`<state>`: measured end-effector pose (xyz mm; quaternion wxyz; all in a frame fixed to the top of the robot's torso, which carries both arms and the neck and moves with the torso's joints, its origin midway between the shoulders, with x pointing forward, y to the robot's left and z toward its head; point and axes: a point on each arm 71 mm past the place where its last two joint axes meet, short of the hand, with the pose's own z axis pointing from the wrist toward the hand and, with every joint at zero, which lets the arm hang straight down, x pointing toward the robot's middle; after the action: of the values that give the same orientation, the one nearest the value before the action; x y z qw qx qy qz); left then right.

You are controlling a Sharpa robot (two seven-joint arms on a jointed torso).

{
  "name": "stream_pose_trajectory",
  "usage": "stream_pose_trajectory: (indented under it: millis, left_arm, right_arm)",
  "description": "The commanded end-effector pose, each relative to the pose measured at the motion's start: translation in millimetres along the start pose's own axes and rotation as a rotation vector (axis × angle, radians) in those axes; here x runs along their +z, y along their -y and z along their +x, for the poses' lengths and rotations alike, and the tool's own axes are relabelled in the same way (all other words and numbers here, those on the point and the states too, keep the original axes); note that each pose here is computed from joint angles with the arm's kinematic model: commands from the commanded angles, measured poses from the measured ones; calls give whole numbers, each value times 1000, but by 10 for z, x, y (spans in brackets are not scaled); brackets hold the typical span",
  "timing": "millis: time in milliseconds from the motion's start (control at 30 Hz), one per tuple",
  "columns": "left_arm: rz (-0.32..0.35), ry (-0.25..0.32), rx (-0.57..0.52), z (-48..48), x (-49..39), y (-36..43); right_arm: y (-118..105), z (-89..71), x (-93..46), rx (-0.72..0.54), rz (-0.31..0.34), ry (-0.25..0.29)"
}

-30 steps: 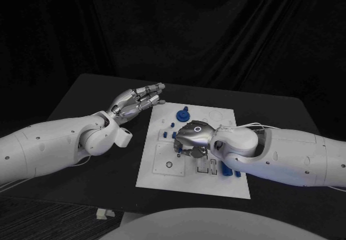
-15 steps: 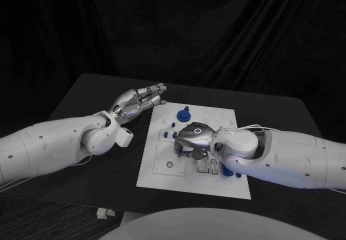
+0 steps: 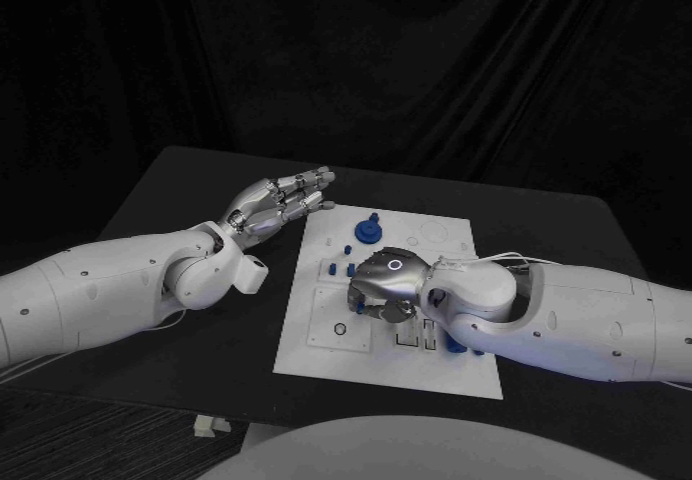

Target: Assemble the parts on the task board

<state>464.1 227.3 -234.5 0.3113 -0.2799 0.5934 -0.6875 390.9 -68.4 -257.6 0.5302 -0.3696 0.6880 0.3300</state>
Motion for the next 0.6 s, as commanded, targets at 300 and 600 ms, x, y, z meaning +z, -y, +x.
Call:
stream_pose_trajectory:
  millis: [300, 600]
  left_arm:
    - [10, -10, -17, 15, 6, -1]
    - [8, -12, -19, 20, 9, -6]
  right_arm:
    - [-1, 41, -17, -6, 21, -26]
    - [16, 52, -24, -6, 28, -32]
